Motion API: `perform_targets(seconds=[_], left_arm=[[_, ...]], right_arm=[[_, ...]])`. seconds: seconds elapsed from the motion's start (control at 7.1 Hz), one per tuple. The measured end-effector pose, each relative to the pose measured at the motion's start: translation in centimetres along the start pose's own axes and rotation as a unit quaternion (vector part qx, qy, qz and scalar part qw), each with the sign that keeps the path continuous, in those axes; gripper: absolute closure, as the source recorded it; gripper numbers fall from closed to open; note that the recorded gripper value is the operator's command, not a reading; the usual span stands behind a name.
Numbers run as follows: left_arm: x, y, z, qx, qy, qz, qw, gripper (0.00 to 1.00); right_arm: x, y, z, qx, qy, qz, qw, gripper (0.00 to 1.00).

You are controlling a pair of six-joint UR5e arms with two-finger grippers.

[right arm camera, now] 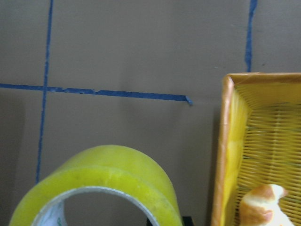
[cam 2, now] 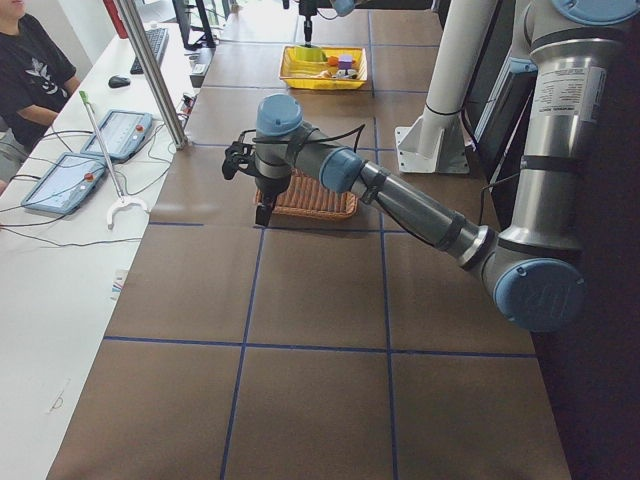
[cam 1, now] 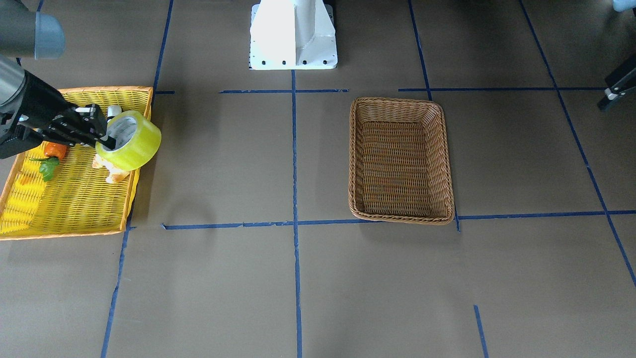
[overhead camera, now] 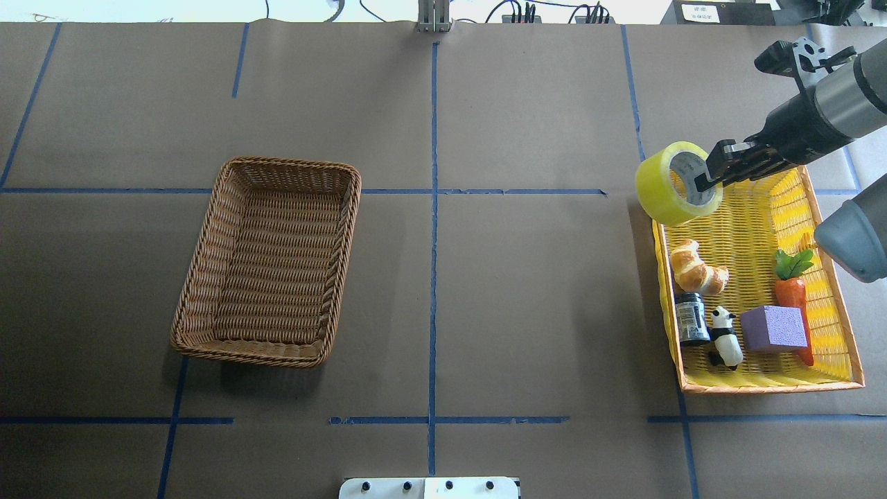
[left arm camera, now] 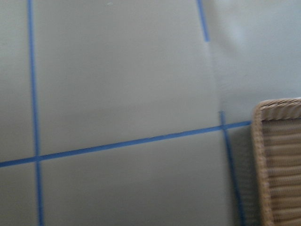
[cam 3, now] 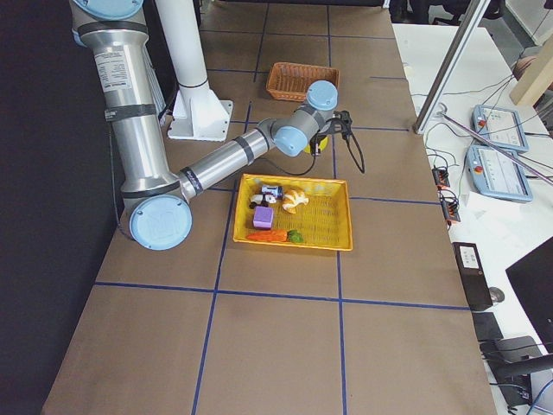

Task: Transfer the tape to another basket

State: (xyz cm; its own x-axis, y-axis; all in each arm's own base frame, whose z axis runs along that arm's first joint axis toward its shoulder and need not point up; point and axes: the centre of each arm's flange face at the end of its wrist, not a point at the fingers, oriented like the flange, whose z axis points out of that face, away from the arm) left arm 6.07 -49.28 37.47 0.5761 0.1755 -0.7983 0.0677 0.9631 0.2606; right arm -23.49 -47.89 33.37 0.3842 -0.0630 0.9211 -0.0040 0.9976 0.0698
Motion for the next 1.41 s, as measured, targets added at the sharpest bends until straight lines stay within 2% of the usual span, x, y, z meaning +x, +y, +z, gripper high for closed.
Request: perform_targets(seconds=[0.28, 0.42, 0.7, 0.85, 0.99, 1.13, 1.41], left_arm=[[11.5, -0.5, 3.0, -0.013, 0.074, -0.033, 0.9966, 0.0], [16.7, 0.0, 3.7, -0.022, 0.12, -0.057, 0.9909, 0.0], [28.5, 2.2, 5.1, -0.042, 0.219, -0.108, 0.9688, 0.0], [33.1, 3.9, 5.5, -0.033, 0.274, -0.12, 0.9538, 0.0], [36.5, 5.5, 5.6, -0.014, 0.335, -0.142, 0.9313, 0.0], [38.6, 7.0, 5.3, -0.003, 0.395, -0.167, 0.9035, 0.0], [41.0, 9.4, 4.8, 0.008, 0.493, -0.19, 0.8491, 0.0]], right_arm=[[-4.3, 2.9, 1.7, 0.003, -0.072, 0.036, 0.9968, 0.99], [-6.1, 4.3, 2.3, 0.005, -0.108, 0.054, 0.9926, 0.99], [-8.4, 6.4, 2.1, 0.004, -0.181, 0.091, 0.9793, 0.99], [-9.2, 7.5, 1.9, -0.002, -0.216, 0.1, 0.9713, 0.99], [-9.9, 8.6, 1.8, -0.008, -0.251, 0.102, 0.9625, 0.99], [-10.4, 9.7, 1.6, -0.017, -0.285, 0.103, 0.9529, 1.0], [-11.3, 11.7, 0.5, -0.04, -0.357, 0.1, 0.9281, 0.99]])
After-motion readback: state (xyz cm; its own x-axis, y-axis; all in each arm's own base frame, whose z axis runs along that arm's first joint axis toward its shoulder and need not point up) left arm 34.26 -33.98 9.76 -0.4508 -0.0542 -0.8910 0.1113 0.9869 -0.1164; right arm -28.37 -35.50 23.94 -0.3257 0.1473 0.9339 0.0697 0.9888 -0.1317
